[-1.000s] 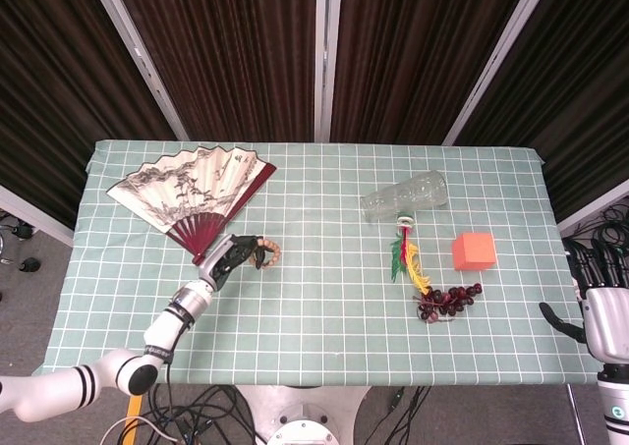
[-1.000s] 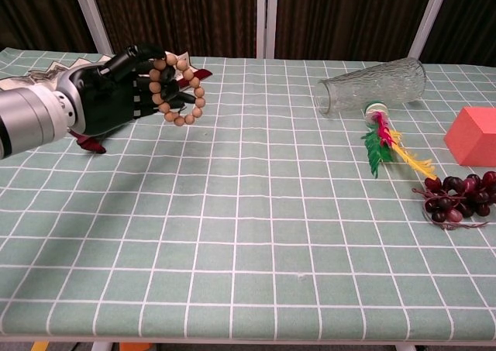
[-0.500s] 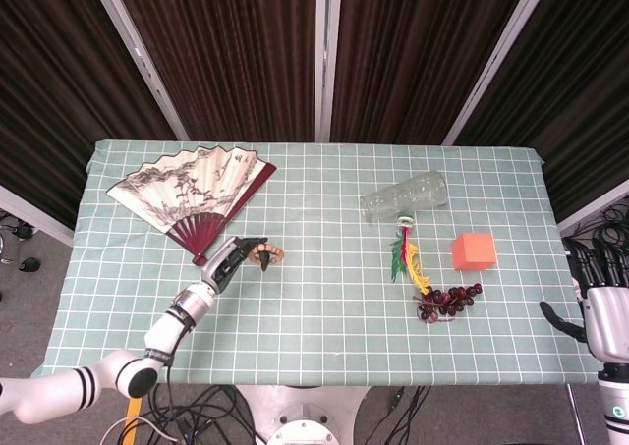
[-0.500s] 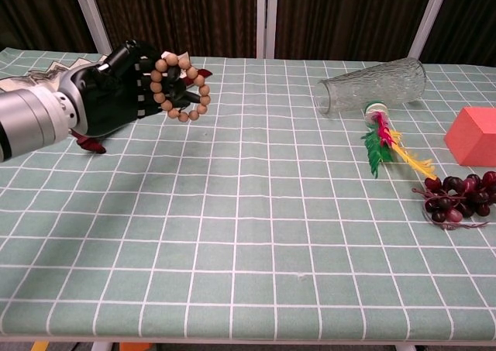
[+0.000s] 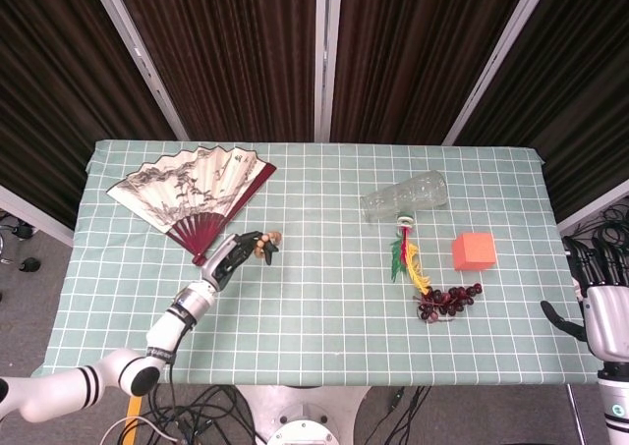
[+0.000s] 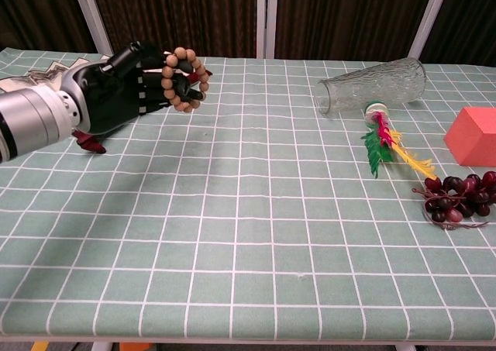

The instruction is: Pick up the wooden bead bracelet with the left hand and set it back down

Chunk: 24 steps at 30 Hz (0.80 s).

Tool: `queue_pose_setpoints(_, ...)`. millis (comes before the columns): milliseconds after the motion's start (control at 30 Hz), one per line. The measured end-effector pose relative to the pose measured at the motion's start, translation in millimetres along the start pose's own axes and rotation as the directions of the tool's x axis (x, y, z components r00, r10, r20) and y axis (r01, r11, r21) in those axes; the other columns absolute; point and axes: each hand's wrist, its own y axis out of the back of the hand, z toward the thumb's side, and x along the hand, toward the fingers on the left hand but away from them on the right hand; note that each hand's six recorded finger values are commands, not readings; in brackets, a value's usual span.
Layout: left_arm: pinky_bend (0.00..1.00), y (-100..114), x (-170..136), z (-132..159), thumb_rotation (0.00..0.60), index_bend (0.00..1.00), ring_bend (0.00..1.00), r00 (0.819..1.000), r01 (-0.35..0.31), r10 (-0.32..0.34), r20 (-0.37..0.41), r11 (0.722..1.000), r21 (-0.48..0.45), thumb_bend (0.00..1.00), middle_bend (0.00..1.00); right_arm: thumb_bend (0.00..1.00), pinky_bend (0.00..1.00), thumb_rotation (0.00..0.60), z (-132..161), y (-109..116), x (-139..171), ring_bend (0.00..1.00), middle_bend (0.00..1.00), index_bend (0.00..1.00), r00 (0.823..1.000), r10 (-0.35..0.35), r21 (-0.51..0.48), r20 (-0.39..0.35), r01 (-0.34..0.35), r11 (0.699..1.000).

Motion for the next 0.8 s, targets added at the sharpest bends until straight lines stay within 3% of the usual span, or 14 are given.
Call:
queue_pose_setpoints(200,0.06,-1.4,-0.7,-1.1,0.177,0.54,0.33,1.000,0.003,-0.003,-0.003,1.000,0.010,0.40,0.62,0.09,0.00,0.600,-0.9,-0.8,0.9,0.00,0.14,0.00,1.000,0.001,-0.002,0.002,-0.001,1.000)
queue_pose_setpoints(333,0.07,-1.8,-0.4,-2.3,0.252,0.58,0.35,1.000,-0.003,0.003,-0.008,1.000,0.019,0.41,0.66,0.09,0.00,0.600,-2.2,-1.2,1.5,0.00,0.14,0.00,1.000,0.002,-0.002,0.006,-0.002,1.000)
queue_pose_setpoints(433,0.07,-1.9,0.2,-2.4,0.275,0.60,0.37,1.000,-0.010,0.010,-0.011,1.000,0.014,0.42,0.69,0.09,0.00,0.600,-3.2,-1.1,1.7,0.00,0.14,0.00,1.000,0.003,-0.002,0.009,-0.003,1.000)
queue_pose_setpoints(633,0.07,-2.2,0.3,-2.2,0.262,0.60,0.37,1.000,-0.016,0.016,-0.014,1.000,0.010,0.43,0.68,0.09,0.00,0.600,-3.7,-1.1,1.5,0.00,0.14,0.00,1.000,0.001,-0.003,0.010,-0.001,1.000)
queue_pose_setpoints(800,0.07,-2.6,-0.1,-3.3,0.268,0.60,0.37,1.000,-0.016,0.016,-0.020,1.000,0.000,0.51,0.68,0.09,0.00,0.600,-3.7,-0.9,1.9,0.00,0.14,0.00,1.000,0.000,-0.004,0.010,0.001,1.000)
